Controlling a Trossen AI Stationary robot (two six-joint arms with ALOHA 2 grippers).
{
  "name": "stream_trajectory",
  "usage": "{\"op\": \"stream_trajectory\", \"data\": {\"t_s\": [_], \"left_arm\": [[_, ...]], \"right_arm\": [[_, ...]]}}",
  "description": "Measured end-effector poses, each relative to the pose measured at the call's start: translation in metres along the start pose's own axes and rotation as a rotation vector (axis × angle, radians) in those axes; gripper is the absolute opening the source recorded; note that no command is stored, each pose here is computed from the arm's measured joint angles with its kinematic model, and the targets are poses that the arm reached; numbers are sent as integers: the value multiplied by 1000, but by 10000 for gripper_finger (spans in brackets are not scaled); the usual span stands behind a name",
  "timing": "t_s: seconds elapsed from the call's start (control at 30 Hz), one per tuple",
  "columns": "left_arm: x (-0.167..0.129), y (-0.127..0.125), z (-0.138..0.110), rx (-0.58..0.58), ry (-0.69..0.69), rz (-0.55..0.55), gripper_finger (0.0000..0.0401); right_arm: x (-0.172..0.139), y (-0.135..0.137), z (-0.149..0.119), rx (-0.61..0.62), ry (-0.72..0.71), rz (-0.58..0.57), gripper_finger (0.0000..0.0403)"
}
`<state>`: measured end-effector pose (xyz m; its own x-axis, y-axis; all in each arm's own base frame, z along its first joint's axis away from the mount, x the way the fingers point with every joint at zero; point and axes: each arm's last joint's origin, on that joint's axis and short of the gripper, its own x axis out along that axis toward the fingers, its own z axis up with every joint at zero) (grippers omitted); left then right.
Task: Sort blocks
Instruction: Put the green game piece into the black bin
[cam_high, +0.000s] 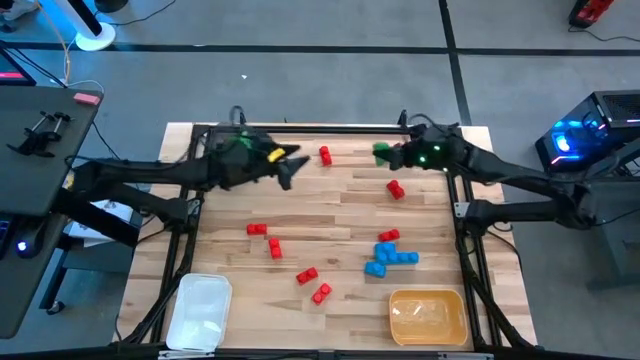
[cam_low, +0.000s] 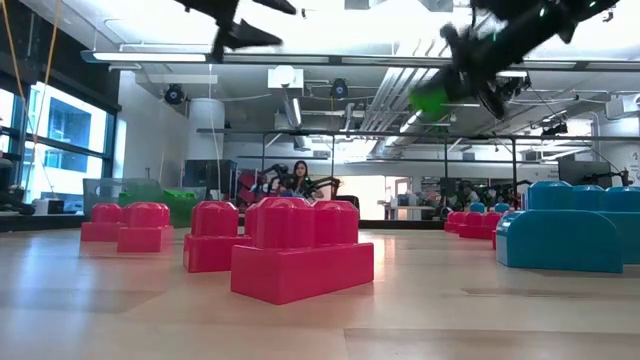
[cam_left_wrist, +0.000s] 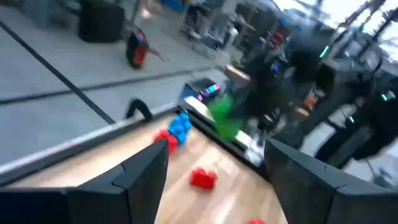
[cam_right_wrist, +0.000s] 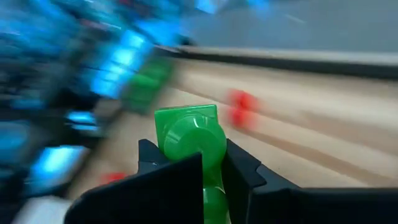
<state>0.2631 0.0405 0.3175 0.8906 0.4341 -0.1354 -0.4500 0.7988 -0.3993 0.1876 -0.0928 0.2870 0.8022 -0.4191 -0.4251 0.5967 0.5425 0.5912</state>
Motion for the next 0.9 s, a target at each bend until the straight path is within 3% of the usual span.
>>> {"op": "stream_trajectory", "data": {"t_s": [0.13, 0.23, 0.5, 0.73, 0.9], "left_arm": [[22, -8, -12, -64, 25, -162, 252], [30, -14, -16, -89, 10, -270, 252], [28, -22, -16, -48, -18, -328, 252], [28, -29, -6, -211, -16, -594, 252], [28, -31, -4, -226, -42, -640, 252]], "right_arm": [[-8, 32, 2, -87, -75, 294, 0], [-9, 50, -2, -146, -99, 429, 0], [-3, 80, -19, -223, -101, 633, 0], [10, 98, -26, -213, -132, 825, 0], [23, 102, -29, -169, -132, 879, 0]]}}
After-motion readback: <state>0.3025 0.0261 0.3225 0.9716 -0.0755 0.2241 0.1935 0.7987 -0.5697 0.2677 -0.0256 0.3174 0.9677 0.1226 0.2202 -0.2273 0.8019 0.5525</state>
